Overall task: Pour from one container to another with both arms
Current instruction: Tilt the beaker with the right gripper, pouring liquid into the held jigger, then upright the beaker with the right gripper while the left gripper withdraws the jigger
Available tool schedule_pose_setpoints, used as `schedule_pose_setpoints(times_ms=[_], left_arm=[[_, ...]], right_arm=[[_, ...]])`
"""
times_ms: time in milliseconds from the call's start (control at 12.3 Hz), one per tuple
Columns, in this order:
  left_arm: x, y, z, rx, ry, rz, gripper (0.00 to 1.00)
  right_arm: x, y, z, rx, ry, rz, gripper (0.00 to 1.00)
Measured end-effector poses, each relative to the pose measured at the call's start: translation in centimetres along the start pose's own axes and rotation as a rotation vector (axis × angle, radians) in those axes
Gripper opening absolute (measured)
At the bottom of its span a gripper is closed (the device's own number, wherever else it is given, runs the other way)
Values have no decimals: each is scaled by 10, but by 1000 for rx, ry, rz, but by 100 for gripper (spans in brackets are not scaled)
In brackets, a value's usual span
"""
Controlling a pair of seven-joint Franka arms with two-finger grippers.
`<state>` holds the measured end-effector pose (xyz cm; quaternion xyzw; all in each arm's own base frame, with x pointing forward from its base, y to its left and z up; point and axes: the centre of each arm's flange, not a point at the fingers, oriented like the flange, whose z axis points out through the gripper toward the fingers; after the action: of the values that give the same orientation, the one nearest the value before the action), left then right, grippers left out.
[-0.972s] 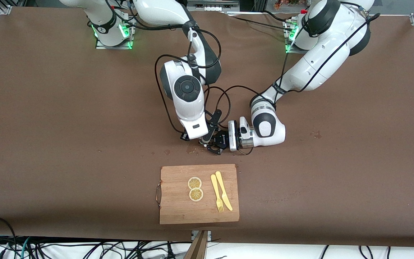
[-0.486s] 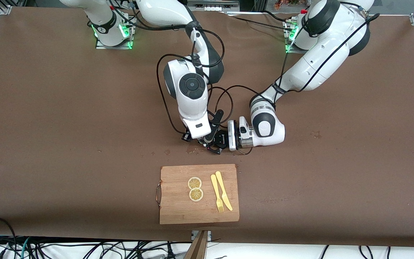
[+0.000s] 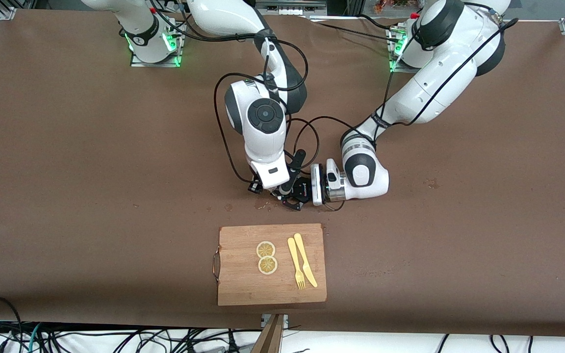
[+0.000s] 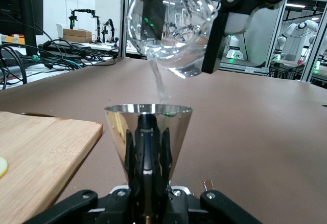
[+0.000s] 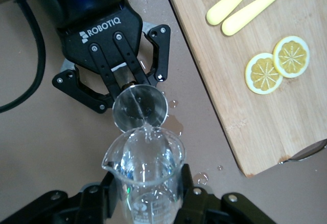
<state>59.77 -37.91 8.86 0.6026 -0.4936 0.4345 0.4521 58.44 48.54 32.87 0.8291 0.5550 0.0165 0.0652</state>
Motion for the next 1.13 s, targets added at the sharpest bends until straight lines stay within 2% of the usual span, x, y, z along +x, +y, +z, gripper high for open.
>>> schedule_pose_setpoints(times_ms=[405, 567, 729, 891, 1134], left_arm=[[1, -1, 0, 2, 2, 2, 8], [2, -2, -1, 3, 2, 3, 8], [2, -2, -1, 3, 2, 4, 8], [2, -2, -1, 4, 3, 4, 8], [3, -6, -3, 11, 4, -1, 8]], right_arm=[[-1, 2, -3, -6, 1, 3, 50], [0, 3, -3, 14, 21, 14, 50], [-6, 15, -3, 69, 63, 48, 50], [-23, 45, 0, 169, 119, 78, 50], [-67, 104, -4, 301, 231, 86, 50]])
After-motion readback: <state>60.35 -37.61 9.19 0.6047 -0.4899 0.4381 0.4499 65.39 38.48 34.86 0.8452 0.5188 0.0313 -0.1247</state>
